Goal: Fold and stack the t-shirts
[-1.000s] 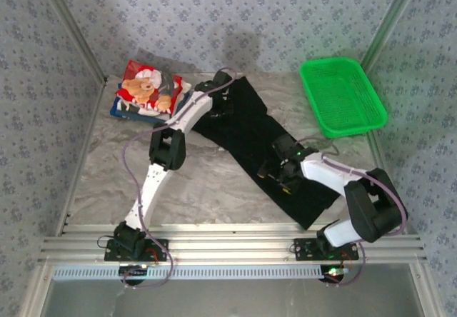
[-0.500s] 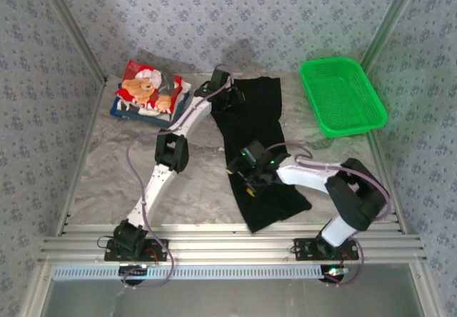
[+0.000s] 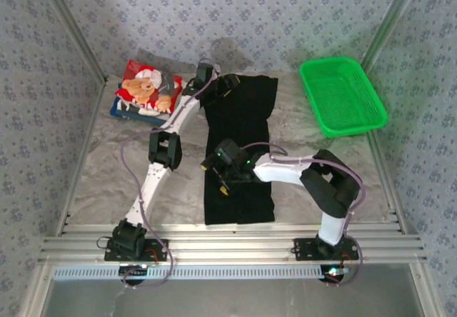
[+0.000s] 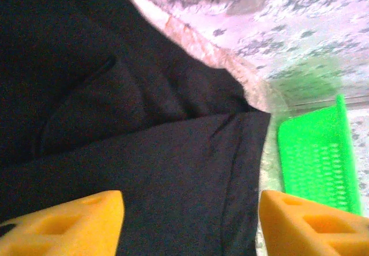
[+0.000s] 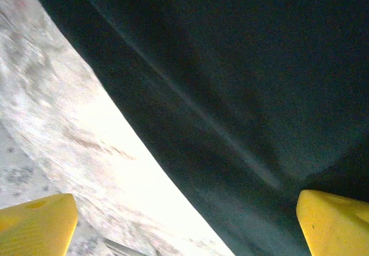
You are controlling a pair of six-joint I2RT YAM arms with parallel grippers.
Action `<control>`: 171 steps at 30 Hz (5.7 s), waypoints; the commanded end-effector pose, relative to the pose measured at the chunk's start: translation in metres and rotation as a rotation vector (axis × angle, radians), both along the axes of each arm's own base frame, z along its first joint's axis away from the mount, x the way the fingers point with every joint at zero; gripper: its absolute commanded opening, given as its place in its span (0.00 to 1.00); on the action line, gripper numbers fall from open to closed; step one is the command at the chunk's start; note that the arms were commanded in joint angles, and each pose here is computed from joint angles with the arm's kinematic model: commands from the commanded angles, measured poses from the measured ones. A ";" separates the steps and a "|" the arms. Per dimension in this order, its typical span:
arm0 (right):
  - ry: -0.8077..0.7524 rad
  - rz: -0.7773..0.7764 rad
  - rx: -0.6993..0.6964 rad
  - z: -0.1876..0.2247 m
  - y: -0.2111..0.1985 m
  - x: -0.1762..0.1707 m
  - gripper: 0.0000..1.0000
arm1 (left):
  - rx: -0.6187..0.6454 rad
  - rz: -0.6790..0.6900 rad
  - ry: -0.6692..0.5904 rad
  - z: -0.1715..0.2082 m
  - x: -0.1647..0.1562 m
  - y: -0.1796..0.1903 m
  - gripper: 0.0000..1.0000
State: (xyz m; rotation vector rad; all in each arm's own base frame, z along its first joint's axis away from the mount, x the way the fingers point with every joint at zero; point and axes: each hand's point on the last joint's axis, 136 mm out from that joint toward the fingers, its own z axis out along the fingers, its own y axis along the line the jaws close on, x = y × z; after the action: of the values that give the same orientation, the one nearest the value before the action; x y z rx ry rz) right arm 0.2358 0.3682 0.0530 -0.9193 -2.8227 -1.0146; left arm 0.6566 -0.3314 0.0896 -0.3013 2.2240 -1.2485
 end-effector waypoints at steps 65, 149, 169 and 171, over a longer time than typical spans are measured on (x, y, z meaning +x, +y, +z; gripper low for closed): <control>-0.065 0.492 -0.123 -0.025 -0.190 -0.115 0.48 | 0.182 -0.334 0.696 -0.048 -0.560 0.105 0.38; -0.141 0.327 -0.020 0.024 -0.202 0.171 0.02 | 0.235 -0.255 0.488 0.009 -0.267 0.092 0.00; -0.380 0.106 0.076 0.117 -0.242 0.250 0.49 | 0.101 -0.059 0.301 0.105 -0.175 0.103 0.49; -0.350 0.111 0.063 0.113 -0.243 0.225 0.49 | 0.115 -0.062 0.303 0.106 -0.192 0.109 0.52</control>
State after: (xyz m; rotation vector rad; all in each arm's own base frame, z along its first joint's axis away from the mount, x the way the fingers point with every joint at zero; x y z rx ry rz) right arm 0.4909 0.1191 0.1539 -0.6507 -3.0684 -1.3603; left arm 0.4817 -0.2339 0.1765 -0.3839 2.5898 -1.1836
